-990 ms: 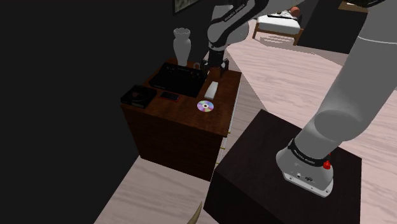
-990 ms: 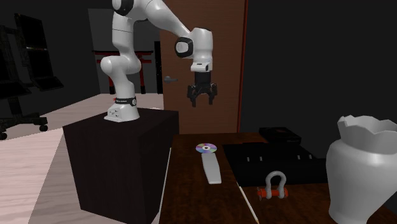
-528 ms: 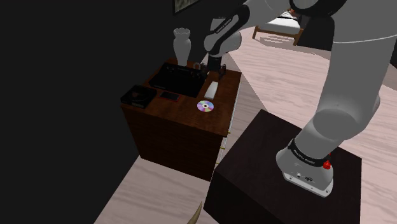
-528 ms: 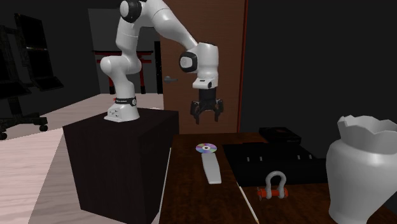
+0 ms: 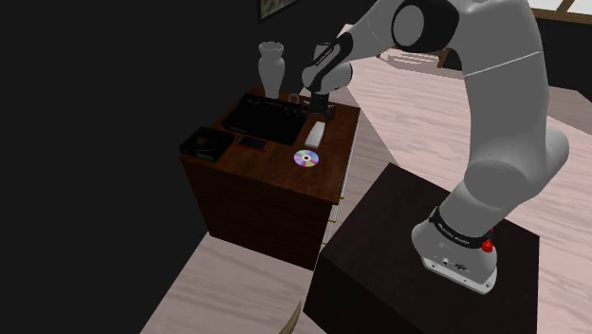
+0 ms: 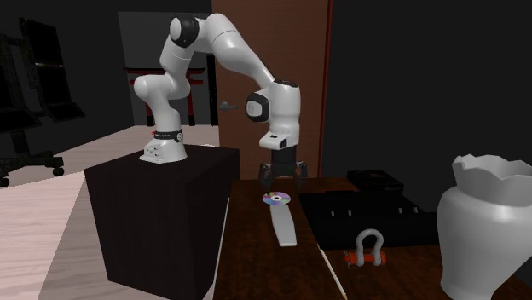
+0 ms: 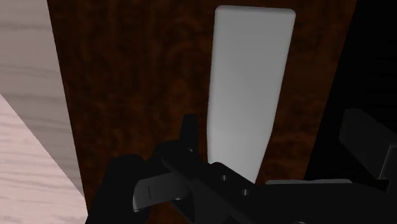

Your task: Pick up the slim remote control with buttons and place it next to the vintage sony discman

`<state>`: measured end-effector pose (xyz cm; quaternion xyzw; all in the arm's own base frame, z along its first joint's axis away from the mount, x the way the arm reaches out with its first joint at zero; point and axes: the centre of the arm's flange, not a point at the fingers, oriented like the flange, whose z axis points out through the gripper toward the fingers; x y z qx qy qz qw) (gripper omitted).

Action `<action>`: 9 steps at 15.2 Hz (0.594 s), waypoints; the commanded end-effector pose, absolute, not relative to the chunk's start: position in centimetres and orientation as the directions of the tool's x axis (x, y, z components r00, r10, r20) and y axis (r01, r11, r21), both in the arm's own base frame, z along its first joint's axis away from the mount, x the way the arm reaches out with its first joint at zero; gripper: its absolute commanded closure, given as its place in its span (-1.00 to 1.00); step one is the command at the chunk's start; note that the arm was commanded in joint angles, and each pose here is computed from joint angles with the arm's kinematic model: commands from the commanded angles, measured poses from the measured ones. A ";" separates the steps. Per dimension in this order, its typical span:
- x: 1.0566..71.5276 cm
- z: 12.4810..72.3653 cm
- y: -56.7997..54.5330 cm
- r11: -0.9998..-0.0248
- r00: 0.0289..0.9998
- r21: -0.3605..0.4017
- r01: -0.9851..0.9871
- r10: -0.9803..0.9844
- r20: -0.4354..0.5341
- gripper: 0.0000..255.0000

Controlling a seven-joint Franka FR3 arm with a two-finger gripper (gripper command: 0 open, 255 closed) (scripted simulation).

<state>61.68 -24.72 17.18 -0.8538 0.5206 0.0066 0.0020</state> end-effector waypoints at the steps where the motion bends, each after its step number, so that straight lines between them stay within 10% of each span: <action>1: 62.3 15.1 -26.5 -0.417 0.416 0.005 -0.909 -0.909 -0.010 -1.00; 9: 63.0 10.2 -28.8 -0.363 0.363 0.008 -0.932 -0.932 -0.008 -1.00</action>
